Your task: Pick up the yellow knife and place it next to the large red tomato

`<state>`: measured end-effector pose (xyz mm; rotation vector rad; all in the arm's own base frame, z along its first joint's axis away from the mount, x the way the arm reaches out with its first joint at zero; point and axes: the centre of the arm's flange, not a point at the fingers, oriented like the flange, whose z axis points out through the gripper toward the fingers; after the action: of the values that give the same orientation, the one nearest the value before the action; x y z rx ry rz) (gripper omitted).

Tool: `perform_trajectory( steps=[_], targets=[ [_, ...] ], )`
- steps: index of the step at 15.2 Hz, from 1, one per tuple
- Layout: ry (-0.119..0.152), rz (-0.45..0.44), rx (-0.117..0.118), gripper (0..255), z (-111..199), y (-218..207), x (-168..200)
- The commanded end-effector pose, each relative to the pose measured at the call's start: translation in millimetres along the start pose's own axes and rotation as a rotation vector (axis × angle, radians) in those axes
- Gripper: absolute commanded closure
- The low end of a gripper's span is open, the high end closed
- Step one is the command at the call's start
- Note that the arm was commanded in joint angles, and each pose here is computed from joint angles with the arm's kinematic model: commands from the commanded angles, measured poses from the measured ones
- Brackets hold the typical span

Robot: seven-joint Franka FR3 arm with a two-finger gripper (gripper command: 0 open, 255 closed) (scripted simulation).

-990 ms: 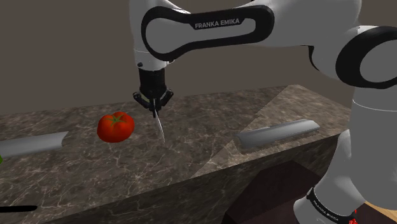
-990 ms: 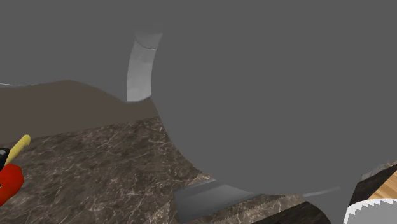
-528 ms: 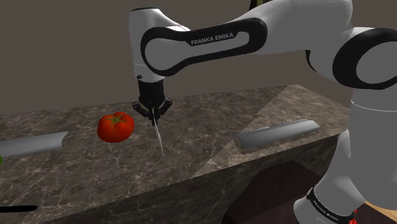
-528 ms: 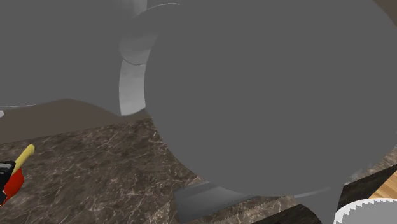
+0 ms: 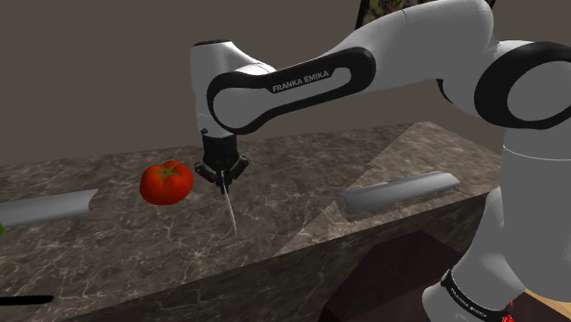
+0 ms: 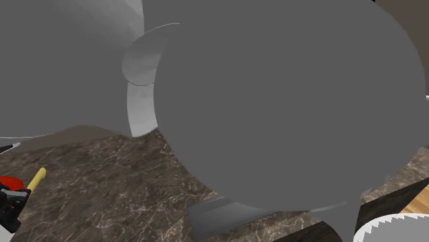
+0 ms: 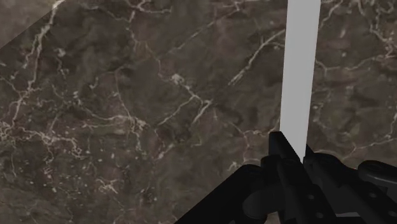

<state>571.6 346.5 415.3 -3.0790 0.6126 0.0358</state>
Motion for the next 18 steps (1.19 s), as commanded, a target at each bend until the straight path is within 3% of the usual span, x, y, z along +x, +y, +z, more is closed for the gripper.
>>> perform_trajectory(
  steps=[1, 13, 18],
  targets=[
    [0.000, 0.000, 0.001, 255, 11, -1, 2],
    [0.000, 0.000, 0.001, 255, 73, -1, 3],
    [0.000, 0.000, 0.001, 255, 73, -1, 3]
  ],
)
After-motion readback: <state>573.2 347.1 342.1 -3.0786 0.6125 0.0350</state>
